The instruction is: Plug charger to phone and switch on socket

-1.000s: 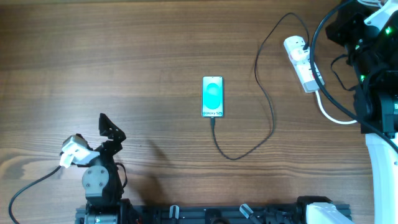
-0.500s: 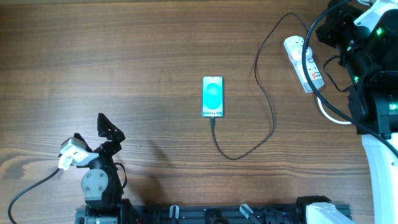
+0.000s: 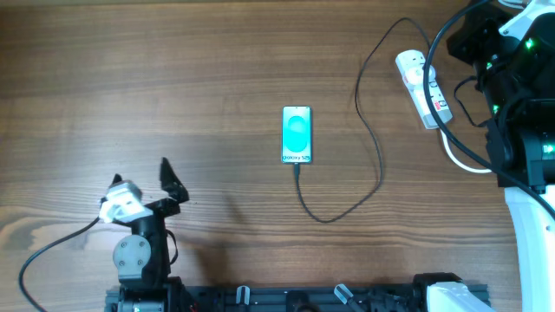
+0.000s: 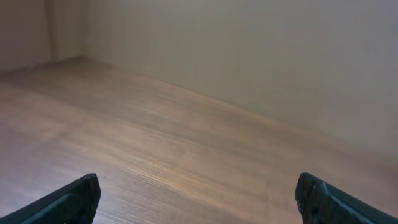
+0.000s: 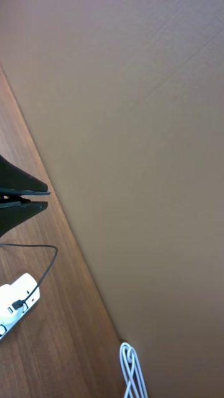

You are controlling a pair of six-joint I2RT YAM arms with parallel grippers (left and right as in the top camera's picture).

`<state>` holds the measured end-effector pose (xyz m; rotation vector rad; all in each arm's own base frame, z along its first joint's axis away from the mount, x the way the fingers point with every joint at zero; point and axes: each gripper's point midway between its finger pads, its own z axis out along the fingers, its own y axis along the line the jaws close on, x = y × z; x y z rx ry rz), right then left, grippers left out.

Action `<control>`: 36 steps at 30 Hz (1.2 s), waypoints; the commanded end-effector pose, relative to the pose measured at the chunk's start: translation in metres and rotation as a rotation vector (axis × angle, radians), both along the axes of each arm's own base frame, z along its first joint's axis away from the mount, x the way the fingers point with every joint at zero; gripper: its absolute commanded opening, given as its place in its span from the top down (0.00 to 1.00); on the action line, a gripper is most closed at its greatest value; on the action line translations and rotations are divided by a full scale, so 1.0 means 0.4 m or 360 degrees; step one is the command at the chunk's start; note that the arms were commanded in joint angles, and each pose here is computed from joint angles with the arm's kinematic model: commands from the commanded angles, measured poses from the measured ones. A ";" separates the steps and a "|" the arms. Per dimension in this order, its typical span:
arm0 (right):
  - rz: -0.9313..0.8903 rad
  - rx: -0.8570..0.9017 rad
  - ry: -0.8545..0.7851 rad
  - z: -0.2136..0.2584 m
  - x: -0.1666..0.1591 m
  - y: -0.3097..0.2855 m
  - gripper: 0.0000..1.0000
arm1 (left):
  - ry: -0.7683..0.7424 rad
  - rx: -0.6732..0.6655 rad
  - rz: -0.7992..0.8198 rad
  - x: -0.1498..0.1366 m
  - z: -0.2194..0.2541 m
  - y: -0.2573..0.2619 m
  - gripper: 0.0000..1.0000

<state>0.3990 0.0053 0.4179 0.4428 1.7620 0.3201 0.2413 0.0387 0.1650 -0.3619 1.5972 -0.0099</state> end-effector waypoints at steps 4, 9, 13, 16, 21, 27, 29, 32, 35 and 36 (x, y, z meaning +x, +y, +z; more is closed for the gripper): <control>-0.0028 -0.0028 -0.0045 0.023 -0.012 -0.008 0.94 | 0.0119 0.0211 -0.0207 0.012 -0.038 -0.049 0.00; -0.0028 -0.0025 -0.0068 0.033 -0.016 -0.008 0.94 | 0.0184 0.0205 -0.0212 0.015 -0.062 -0.048 0.00; -0.0027 -0.0025 -0.0070 0.035 -0.018 -0.008 0.94 | 0.0206 0.0203 -0.0213 0.016 -0.069 -0.048 0.00; -0.0026 -0.0025 -0.0064 0.033 -0.018 -0.008 0.93 | 0.0207 0.0203 -0.0213 0.016 -0.070 -0.048 0.00; -0.0005 -0.0017 -0.0068 0.035 -0.021 -0.001 0.93 | 0.0193 0.0204 -0.0213 0.015 -0.065 -0.049 0.00; -0.0004 -0.0014 -0.0127 0.069 -0.052 -0.003 0.93 | 0.0124 0.0210 -0.0209 0.012 -0.040 -0.049 0.00; -0.0006 -0.0015 -0.0137 0.075 -0.056 -0.003 0.93 | 0.0051 0.0217 -0.0204 0.008 -0.014 -0.049 0.00; -0.0006 -0.0013 -0.0159 0.086 -0.066 -0.003 0.92 | 0.0041 0.0218 -0.0202 0.008 -0.013 -0.049 0.00; -0.0006 -0.0013 -0.0184 0.100 -0.079 -0.004 0.92 | 0.0041 0.0218 -0.0202 0.008 -0.013 -0.049 0.00; -0.0006 -0.0017 -0.0189 0.103 -0.082 -0.004 0.92 | 0.0041 0.0218 -0.0202 0.008 -0.013 -0.049 0.00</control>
